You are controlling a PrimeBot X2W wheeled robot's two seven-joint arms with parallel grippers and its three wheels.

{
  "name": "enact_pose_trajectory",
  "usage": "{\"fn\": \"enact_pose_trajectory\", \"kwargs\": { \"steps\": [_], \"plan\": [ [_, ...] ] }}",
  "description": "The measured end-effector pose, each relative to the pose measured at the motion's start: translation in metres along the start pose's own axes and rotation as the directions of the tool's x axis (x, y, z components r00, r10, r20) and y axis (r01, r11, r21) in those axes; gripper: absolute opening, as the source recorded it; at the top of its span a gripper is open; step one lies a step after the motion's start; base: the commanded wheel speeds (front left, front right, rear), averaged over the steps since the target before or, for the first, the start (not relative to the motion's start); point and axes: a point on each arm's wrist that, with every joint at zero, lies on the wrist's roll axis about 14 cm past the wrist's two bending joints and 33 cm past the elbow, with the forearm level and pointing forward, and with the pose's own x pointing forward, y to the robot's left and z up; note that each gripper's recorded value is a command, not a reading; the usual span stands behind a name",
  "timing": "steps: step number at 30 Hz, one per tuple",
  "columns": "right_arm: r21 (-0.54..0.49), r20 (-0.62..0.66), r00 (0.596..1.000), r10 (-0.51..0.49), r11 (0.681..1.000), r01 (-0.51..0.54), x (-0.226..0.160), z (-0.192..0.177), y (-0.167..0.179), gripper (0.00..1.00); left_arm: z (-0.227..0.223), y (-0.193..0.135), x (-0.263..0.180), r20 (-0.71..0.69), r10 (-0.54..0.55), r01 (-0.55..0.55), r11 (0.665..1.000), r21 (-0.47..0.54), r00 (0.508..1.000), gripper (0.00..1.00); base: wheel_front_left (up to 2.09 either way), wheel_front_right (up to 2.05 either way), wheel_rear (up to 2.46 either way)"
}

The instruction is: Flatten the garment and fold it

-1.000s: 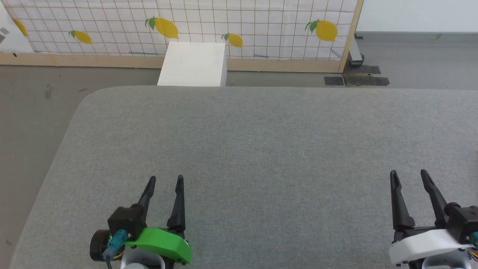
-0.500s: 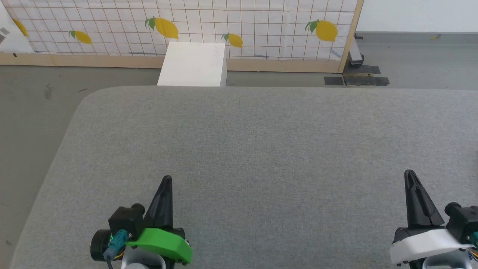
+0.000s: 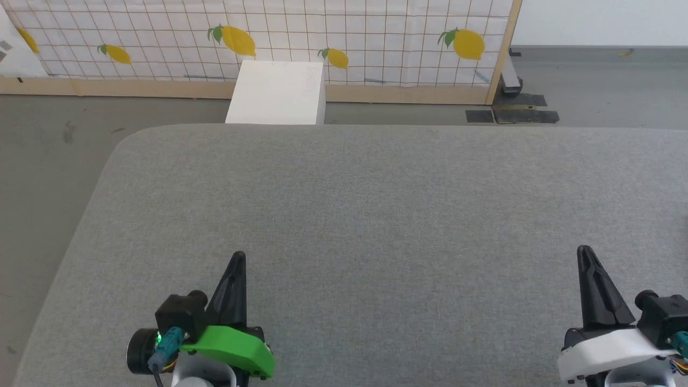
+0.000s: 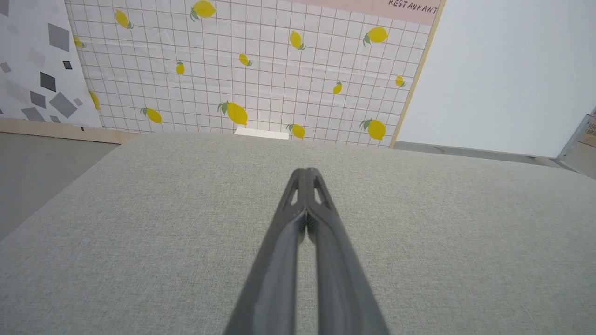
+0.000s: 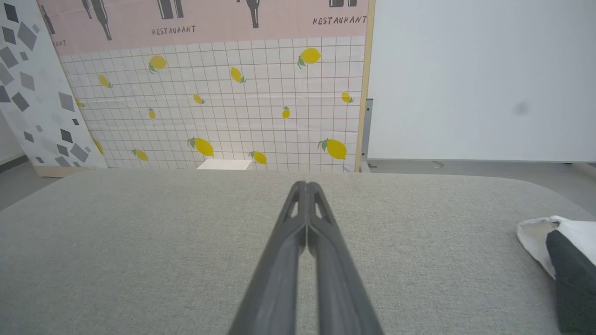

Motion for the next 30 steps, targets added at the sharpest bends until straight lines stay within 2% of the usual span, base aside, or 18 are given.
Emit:
{"fn": "enact_pose_trajectory", "kwargs": {
  "steps": [30],
  "plan": [
    [-0.021, -0.030, 0.999, 0.026, 0.999, -0.026, 0.0020, -0.0029, 0.0085, 0.00, 0.0051, 0.0058, 0.0034, -0.019, 0.015, -0.014, 0.998, 0.058, 1.000, 0.00, 0.00, 0.00, 0.00]
  ]
}}
